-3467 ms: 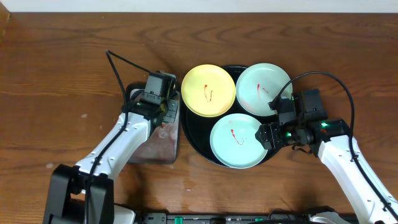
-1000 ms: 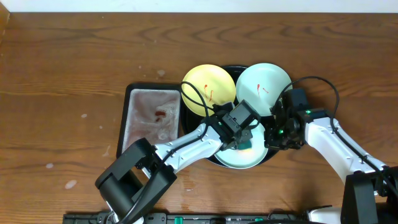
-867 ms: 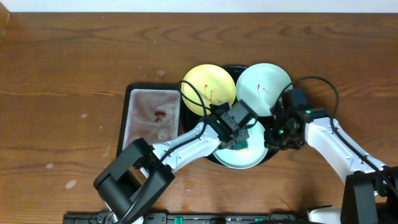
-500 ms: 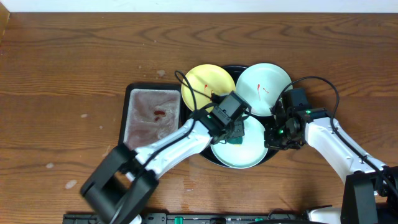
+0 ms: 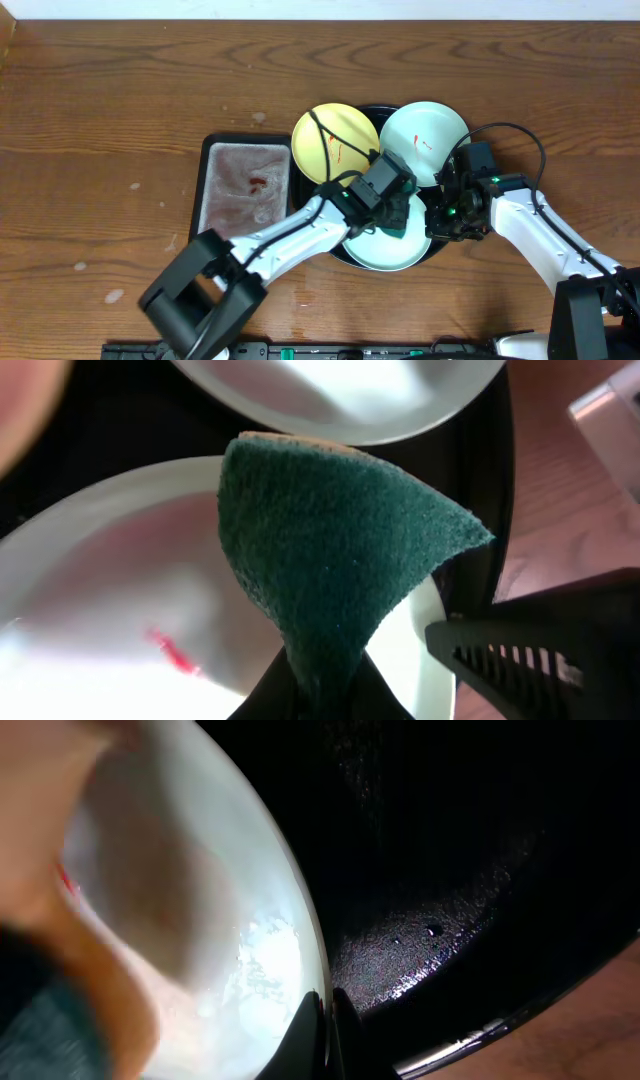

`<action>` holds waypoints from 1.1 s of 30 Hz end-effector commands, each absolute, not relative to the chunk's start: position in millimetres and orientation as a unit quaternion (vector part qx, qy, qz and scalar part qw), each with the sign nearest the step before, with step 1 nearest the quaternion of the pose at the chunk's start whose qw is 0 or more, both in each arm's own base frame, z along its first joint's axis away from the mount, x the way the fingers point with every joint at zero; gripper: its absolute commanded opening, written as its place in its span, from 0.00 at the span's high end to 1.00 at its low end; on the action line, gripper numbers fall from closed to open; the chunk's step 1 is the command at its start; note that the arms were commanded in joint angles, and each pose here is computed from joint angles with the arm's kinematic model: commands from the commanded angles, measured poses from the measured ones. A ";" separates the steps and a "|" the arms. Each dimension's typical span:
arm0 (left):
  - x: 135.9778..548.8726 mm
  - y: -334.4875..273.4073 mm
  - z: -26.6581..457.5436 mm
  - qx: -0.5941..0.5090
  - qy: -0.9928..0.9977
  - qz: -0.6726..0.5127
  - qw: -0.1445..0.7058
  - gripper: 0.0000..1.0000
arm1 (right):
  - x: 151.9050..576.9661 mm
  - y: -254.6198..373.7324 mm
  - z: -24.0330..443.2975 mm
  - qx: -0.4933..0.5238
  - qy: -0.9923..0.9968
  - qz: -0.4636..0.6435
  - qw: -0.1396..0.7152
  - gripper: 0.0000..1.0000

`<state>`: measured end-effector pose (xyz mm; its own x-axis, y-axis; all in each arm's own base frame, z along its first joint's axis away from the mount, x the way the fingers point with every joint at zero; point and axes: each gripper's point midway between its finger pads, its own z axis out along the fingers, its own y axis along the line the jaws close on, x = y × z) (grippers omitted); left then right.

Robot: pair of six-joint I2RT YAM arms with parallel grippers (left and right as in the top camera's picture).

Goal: Clean dirty plates on tray and stack at the side
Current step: 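Scrub the front pale green plate with the sponge while right gripper holds rim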

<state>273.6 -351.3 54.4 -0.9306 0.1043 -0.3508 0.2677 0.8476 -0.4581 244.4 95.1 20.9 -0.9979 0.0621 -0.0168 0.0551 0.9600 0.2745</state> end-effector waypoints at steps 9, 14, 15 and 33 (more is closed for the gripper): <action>312.1 -312.8 36.2 0.116 0.955 -0.129 0.240 0.93 | 240.2 98.0 19.5 0.024 0.991 0.134 0.006 0.99; 330.7 -296.9 39.5 0.128 0.951 -0.103 0.263 0.93 | 240.2 98.0 19.5 0.024 0.991 0.134 0.006 0.99; 332.5 -296.1 41.9 0.134 0.949 -0.102 0.267 0.93 | 240.1 98.0 19.5 0.024 0.991 0.134 0.006 0.99; 319.2 -337.5 73.0 0.126 0.932 -0.226 0.253 0.93 | 238.5 97.6 19.3 0.023 0.991 0.134 0.003 0.99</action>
<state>320.3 -328.3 86.6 -0.8148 0.1392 -0.5628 0.3745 0.8674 -0.3277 241.9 94.6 20.7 -0.9980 0.0621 -0.0069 0.0579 0.9605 0.2720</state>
